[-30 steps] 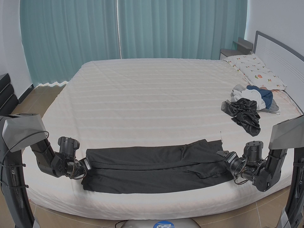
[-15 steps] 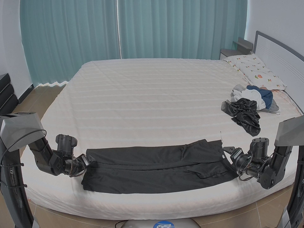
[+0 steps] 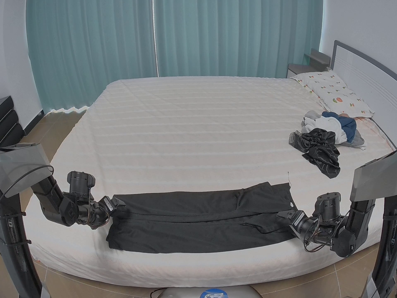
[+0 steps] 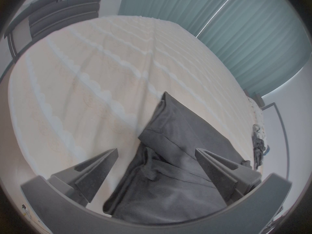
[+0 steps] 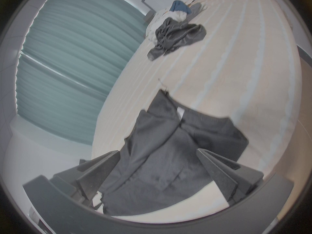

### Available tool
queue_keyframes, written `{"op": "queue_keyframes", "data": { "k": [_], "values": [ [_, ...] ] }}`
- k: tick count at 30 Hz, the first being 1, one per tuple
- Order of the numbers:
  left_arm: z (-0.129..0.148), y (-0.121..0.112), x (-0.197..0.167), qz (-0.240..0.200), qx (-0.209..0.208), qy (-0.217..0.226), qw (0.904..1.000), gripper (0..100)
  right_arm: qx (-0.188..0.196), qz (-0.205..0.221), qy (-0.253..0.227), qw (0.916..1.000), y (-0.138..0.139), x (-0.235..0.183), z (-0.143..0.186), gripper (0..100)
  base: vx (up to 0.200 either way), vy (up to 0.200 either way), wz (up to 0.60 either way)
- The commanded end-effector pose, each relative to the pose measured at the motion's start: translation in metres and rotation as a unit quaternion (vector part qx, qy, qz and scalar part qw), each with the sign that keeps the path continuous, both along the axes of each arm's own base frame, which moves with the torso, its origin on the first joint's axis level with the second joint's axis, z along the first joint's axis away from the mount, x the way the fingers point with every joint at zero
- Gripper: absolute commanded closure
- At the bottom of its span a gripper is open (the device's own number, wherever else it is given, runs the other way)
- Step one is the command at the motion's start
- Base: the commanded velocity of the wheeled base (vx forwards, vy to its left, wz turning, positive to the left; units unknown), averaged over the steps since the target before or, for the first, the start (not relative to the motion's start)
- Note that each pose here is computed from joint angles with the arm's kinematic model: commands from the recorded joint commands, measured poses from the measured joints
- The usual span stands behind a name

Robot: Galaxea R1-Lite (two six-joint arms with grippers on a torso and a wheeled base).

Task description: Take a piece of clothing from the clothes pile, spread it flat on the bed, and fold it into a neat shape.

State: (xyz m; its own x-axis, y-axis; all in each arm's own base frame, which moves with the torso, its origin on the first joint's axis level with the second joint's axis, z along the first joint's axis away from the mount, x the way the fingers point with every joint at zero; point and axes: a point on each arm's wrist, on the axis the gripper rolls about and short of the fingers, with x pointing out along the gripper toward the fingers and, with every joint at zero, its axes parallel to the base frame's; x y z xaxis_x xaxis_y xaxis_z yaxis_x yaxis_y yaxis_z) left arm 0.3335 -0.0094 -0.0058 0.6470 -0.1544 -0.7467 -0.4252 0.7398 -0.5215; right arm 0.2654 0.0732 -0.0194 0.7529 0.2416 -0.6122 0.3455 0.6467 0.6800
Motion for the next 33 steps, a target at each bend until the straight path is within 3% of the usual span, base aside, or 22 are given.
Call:
{"op": "queue_keyframes", "data": {
  "k": [1, 21, 22, 33],
  "values": [
    [0.001, 0.001, 0.0, 0.001, 0.0, -0.002, 1.0, 0, 0.003, 0.002, 0.003, 1.0, 0.001, 0.003, -0.004, 0, 0.0, 0.0, 0.0],
    [0.001, 0.002, 0.002, 0.003, -0.001, -0.003, 1.0, 0, 0.004, -0.003, 0.0, 1.0, 0.001, 0.02, -0.016, 0, 0.0, 0.0, 0.0],
    [0.001, 0.002, 0.002, 0.004, 0.0, -0.004, 1.0, 0, 0.004, -0.003, 0.0, 1.0, 0.001, 0.02, -0.017, 100, 0.0, 0.0, 0.0],
    [0.0, 0.002, 0.003, 0.004, 0.0, -0.004, 1.0, 0, -0.001, 0.004, 0.001, 1.0, 0.008, 0.016, -0.016, 100, 0.0, 0.0, 0.0]
  ]
}}
